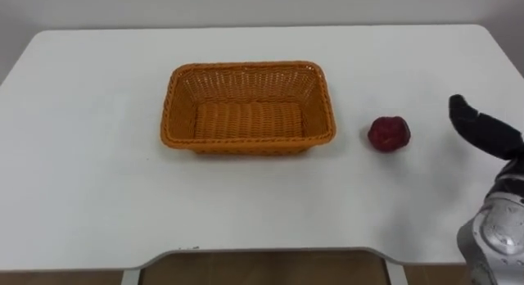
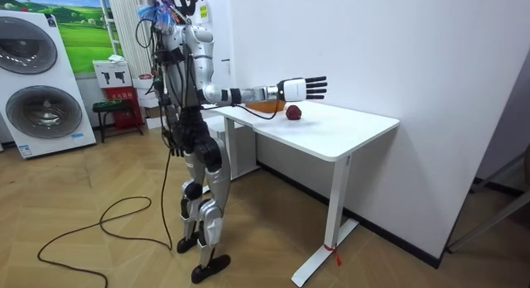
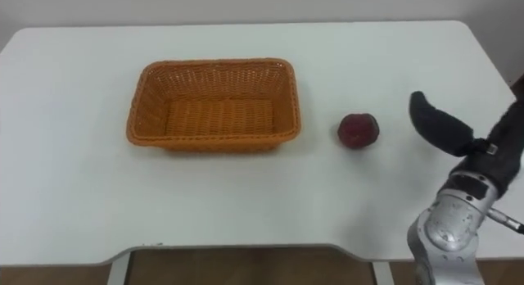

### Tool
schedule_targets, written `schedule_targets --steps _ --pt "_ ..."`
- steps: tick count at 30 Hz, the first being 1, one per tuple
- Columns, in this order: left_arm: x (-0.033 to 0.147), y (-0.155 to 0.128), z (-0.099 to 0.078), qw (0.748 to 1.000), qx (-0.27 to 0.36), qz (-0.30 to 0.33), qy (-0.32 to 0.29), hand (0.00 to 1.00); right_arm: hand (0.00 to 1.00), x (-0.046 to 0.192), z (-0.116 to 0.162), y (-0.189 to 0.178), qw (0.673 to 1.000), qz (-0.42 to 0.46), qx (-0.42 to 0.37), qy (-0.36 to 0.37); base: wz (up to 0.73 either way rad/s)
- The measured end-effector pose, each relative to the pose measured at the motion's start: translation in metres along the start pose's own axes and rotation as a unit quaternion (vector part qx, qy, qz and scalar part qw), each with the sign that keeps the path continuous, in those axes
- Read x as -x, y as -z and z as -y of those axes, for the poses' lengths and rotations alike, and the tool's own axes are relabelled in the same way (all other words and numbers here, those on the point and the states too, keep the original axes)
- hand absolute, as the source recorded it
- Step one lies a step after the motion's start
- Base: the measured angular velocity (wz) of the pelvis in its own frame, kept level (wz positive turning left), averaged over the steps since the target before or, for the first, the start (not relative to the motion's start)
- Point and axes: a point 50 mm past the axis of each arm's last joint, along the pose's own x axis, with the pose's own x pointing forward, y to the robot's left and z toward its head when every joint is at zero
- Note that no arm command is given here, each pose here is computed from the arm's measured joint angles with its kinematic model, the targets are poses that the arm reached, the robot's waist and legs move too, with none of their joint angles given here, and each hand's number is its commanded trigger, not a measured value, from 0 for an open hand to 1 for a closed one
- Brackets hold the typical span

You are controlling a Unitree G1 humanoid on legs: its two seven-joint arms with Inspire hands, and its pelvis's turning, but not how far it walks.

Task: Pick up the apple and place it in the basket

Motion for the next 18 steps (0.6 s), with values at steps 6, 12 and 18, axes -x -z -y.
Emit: schedule_targets --steps 6,12,18 --pt "0.000 -0.002 0.000 1.000 -0.002 0.005 0.005 0.00 0.00 0.001 -0.011 0.002 0.997 -0.004 0.018 -0.075 0.00" --pt "0.001 0.000 -0.001 1.000 -0.003 0.004 0.011 0.00 0.00 -0.002 -0.017 0.001 0.993 0.000 0.021 -0.115 0.02" --pt "0.001 -0.006 -0.001 0.999 -0.002 0.023 0.025 0.00 0.00 -0.003 -0.020 0.006 0.988 -0.001 0.049 -0.149 0.03"
